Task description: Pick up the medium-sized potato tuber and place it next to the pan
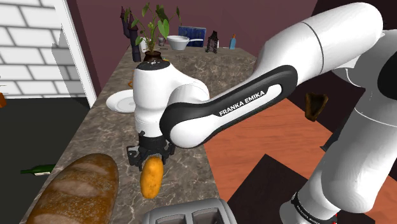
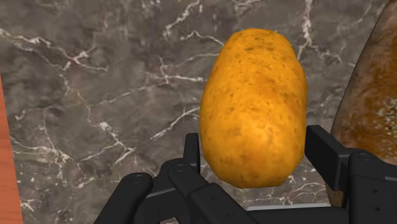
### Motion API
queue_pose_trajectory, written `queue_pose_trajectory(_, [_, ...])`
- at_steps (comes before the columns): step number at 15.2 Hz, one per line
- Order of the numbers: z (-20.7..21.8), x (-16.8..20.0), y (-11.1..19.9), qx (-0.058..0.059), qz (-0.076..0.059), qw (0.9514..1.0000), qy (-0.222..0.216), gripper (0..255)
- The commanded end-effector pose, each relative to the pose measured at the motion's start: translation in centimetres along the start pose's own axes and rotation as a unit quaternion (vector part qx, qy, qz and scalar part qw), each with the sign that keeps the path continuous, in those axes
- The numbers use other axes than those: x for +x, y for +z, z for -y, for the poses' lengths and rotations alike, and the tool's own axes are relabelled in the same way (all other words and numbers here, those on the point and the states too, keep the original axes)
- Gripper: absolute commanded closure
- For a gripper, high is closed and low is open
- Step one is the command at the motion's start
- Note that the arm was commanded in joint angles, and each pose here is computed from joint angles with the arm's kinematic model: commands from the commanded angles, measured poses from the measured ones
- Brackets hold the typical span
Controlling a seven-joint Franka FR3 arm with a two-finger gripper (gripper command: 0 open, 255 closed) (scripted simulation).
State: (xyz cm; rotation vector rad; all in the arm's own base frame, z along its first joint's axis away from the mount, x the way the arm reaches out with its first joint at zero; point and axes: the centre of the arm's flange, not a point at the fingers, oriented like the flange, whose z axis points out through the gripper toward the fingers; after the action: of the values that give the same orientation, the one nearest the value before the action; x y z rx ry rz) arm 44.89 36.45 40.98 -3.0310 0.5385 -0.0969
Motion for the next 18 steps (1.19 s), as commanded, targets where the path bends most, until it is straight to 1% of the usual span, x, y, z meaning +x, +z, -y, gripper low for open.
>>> queue_pose_trajectory(1, [-0.1,0.1,-1.1,0.0,0.0,1.0,0.0,255])
queue_pose_trajectory(12, [0.3,0.4,-6.5,0.0,0.0,1.0,0.0,255])
queue_pose_trajectory(18, [-3.2,7.5,-6.5,0.0,0.0,1.0,0.0,255])
